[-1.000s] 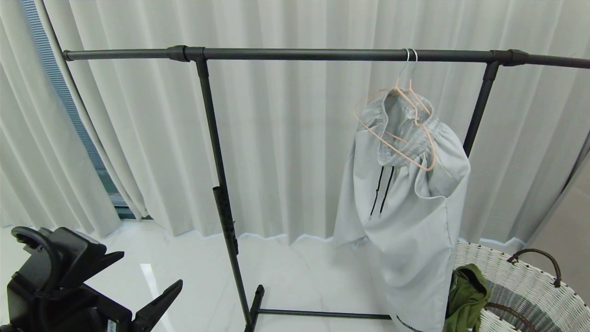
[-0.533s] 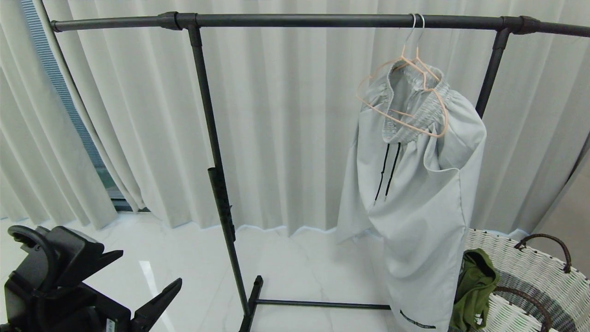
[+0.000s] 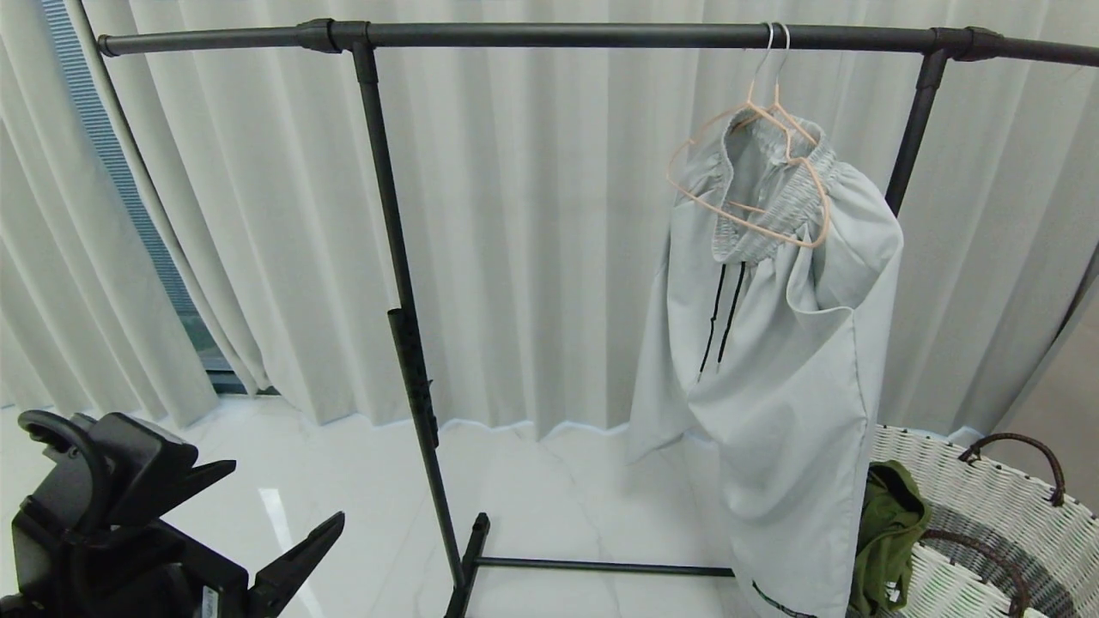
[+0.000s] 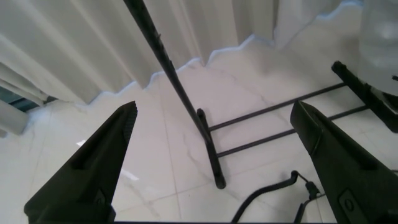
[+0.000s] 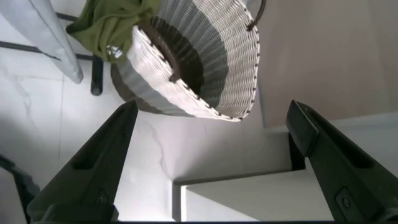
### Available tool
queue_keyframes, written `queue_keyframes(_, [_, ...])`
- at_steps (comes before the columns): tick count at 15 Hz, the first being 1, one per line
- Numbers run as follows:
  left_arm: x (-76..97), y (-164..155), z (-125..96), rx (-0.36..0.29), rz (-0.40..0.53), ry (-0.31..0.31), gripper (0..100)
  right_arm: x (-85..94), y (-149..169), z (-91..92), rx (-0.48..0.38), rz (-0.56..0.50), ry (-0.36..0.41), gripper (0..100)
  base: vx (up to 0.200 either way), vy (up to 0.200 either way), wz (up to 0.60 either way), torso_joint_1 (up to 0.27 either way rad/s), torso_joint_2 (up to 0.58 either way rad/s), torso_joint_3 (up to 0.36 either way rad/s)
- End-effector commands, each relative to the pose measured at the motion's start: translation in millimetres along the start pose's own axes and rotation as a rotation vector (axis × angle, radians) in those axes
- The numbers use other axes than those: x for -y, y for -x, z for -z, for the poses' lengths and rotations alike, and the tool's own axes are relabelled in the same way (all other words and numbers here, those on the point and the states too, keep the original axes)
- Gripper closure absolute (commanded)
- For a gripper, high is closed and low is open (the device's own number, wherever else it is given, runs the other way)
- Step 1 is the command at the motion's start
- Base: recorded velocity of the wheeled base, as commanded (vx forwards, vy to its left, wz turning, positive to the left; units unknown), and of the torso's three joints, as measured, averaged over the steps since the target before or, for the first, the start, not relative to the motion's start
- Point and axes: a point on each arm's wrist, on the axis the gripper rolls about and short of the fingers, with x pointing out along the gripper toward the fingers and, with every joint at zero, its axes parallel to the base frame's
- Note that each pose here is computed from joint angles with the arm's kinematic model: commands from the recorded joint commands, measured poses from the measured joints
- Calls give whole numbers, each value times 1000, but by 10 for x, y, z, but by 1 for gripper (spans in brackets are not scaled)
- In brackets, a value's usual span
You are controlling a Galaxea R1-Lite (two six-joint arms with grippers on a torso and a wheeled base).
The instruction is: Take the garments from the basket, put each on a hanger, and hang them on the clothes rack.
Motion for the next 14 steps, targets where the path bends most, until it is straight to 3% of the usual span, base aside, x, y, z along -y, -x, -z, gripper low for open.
queue_keyframes(1, [11,-23,-22,-1,9,2,0,-3,-173,-29,-50,-21,5,0,200,0,0,-12,17,22])
queue_keyframes(5, [29,-60,-63,-2,25,35,0,-88,-406,58,-65,-93,112,0,200,0,0,-2,6,6])
queue_keyframes(7, [35,-83,-61,-12,29,34,0,-159,-538,159,-126,-132,144,0,200,0,0,0,5,5])
queue_keyframes(12, [32,-146,-112,-20,27,32,0,-227,-1008,234,-218,-174,138,0,200,0,0,2,2,2])
queue_keyframes(14, [33,-140,-100,-21,28,32,0,-246,-1238,248,-258,-190,135,0,0,0,0,0,0,0])
